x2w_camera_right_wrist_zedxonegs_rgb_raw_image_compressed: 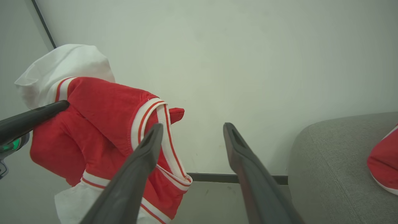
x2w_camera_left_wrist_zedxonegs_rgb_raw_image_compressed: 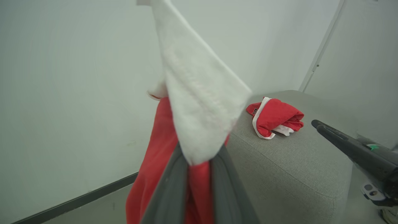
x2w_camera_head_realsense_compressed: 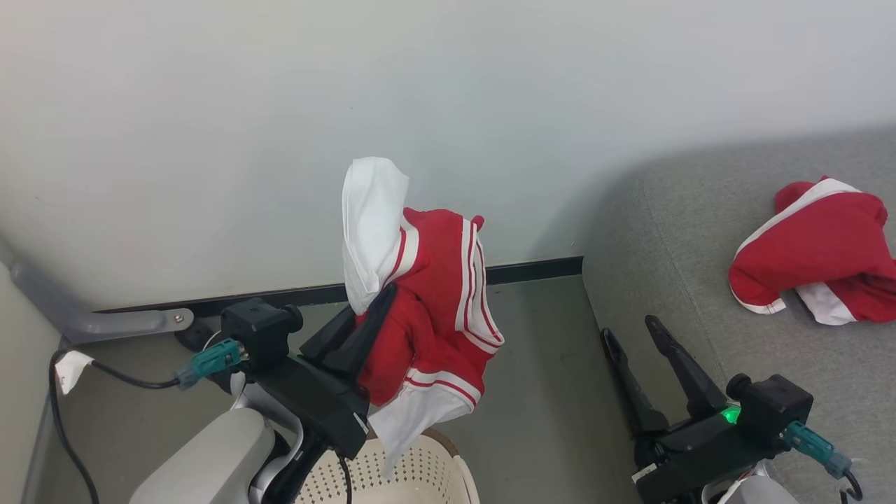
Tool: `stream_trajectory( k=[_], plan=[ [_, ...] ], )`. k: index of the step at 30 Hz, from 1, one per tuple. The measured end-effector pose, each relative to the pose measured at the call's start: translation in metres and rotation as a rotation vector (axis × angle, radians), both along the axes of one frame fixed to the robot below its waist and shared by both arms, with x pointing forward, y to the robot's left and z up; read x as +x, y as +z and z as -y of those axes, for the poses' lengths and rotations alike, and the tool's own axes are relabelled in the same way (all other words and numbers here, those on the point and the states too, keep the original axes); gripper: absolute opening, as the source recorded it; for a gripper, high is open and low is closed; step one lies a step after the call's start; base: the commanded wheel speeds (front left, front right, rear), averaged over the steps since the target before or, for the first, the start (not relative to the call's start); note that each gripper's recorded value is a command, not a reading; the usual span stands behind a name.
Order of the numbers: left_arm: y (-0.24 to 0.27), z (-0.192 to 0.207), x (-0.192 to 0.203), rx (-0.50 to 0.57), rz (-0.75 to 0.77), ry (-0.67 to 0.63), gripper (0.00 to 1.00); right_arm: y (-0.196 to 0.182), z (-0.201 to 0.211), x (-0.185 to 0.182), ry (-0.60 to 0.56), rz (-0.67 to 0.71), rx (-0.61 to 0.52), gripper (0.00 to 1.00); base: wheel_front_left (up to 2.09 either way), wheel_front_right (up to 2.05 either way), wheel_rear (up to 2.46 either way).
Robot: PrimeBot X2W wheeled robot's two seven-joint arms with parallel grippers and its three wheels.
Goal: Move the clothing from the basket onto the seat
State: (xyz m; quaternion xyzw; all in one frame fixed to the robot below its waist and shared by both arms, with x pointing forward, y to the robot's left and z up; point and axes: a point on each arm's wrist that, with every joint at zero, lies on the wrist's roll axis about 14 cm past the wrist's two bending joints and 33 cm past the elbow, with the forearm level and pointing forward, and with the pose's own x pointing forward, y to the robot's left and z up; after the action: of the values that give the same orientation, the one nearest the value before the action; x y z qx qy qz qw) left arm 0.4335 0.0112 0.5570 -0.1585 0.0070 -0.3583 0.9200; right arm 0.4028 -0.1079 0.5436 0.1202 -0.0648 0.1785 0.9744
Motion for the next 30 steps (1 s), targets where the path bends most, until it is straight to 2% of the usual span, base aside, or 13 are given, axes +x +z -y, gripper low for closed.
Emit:
stream_trajectory(
  k=[10, 18, 30],
  plan=[
    [0.016, 0.010, -0.006, -0.032, 0.043, -0.042, 0.00, -0.005, -0.028, 0.003, 0.120, -0.022, -0.045, 1.00, 0.00, 0.00, 0.00],
    [0.025, 0.023, -0.017, -0.061, 0.067, -0.084, 0.00, -0.021, -0.055, 0.014, 0.233, -0.102, -0.115, 1.00, 0.00, 0.00, 0.00],
    [0.032, 0.014, -0.021, -0.053, 0.100, -0.074, 0.00, -0.042, -0.104, 0.017, 0.420, -0.193, -0.211, 1.00, 0.00, 0.00, 0.00]
  ],
)
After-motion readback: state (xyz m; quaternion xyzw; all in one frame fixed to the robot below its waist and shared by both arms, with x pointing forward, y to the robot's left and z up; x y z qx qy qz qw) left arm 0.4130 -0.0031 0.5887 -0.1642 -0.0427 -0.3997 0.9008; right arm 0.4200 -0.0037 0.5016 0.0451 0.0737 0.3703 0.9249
